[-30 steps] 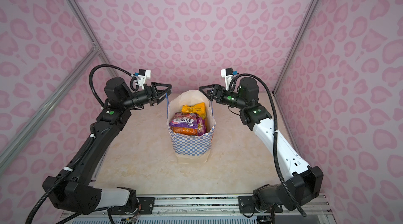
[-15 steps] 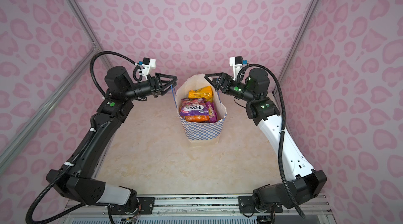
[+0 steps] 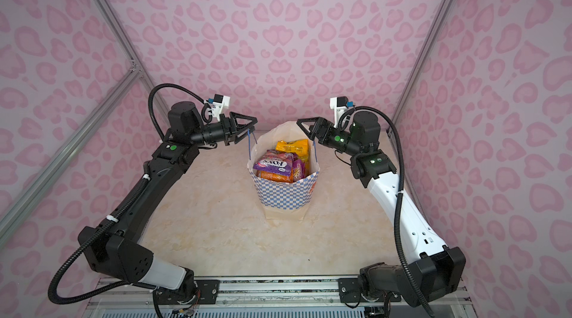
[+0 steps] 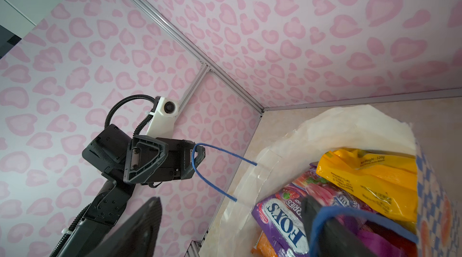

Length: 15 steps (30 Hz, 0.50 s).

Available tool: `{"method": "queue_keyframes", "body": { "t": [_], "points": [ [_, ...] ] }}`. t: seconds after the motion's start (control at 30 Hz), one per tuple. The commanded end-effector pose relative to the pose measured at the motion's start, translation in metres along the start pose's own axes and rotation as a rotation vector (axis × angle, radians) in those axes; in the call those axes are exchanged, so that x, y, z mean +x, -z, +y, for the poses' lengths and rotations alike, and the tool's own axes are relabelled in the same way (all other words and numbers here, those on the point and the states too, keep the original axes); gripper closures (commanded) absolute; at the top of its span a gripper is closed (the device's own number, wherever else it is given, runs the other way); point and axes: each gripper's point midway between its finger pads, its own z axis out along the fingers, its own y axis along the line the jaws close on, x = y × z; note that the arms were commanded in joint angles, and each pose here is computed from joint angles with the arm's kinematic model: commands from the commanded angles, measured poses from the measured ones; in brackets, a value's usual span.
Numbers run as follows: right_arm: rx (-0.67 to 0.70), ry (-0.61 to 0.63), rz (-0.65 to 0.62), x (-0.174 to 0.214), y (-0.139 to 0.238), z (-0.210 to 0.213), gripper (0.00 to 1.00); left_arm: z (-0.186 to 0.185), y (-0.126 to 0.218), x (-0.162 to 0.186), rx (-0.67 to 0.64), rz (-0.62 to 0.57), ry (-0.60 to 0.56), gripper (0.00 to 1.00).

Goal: Place the snacks into the paper bag

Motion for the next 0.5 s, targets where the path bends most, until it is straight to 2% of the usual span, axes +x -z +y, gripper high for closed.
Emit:
{"method": "queue_keyframes", "body": {
  "t": [0.0,0.1,0.33,0.47],
  "points": [
    [-0.033,0.075,-0.071,-0.016,0.003,0.010,0.06,-0.011,0.002,-0.009,0.034,-0.035,-0.086,0.26],
    [-0.004,0.063,-0.074,-0.016,0.004,0.002,0.03,-0.007,0.001,-0.008,0.025,-0.030,-0.079,0.02],
    [0.141,0.073,-0.095,-0.014,0.021,-0.014,0.01,0.013,0.003,0.008,-0.030,0.008,-0.034,0.02],
    [0.188,0.067,-0.040,0.003,0.023,-0.025,0.01,0.027,0.011,0.019,-0.090,0.022,-0.022,0.02]
  ]
}}
